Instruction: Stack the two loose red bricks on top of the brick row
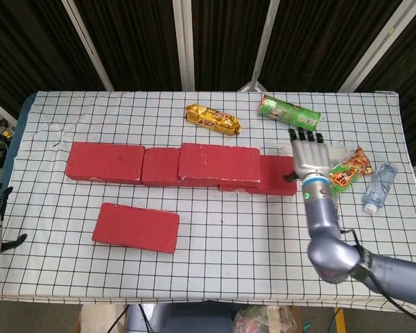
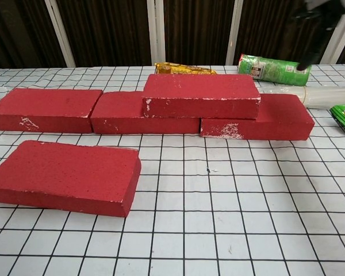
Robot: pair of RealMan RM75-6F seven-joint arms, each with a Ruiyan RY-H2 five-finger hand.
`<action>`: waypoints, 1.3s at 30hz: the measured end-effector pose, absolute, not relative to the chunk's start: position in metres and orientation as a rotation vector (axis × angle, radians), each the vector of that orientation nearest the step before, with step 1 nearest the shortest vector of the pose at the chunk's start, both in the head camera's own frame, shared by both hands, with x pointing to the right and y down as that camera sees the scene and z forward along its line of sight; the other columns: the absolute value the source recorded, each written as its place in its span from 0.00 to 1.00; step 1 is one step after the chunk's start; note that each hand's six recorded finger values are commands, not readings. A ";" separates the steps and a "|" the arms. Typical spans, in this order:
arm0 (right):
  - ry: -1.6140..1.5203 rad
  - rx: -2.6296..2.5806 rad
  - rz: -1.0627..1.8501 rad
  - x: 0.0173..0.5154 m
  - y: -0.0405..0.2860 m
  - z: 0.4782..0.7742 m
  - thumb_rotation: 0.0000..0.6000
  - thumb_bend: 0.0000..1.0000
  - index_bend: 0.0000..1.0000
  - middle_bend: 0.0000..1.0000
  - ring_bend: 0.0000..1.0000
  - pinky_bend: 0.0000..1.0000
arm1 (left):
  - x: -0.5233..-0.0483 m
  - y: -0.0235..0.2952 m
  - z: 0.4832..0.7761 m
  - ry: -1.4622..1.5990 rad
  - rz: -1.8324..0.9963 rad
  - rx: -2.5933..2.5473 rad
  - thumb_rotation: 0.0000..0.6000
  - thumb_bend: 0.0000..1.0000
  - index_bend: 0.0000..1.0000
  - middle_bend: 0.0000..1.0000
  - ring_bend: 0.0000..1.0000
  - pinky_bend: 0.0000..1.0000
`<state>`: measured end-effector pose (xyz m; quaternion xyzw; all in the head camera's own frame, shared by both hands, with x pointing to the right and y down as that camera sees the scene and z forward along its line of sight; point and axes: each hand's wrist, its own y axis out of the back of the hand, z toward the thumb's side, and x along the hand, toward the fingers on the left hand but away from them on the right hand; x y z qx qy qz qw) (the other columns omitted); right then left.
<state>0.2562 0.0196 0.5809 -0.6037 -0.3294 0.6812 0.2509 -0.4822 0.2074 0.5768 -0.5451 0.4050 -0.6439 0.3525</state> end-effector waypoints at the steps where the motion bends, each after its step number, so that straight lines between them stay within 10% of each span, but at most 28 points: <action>1: -0.919 -1.630 1.849 0.268 0.023 0.578 1.00 0.21 0.03 0.00 0.00 0.00 | -0.479 0.208 0.579 1.039 -1.659 -1.423 1.00 0.00 0.09 0.00 0.00 0.06; 20: -1.241 -1.577 1.666 0.423 0.155 0.538 1.00 0.21 0.03 0.00 0.00 0.00 | -0.393 0.189 0.604 0.700 -1.606 -1.665 1.00 0.00 0.03 0.00 0.00 0.00; 39: -1.206 -1.682 1.700 0.427 0.240 0.562 1.00 0.21 0.03 0.00 0.00 0.00 | -0.318 0.156 0.613 0.447 -1.656 -1.838 1.00 0.00 0.00 0.00 0.00 0.00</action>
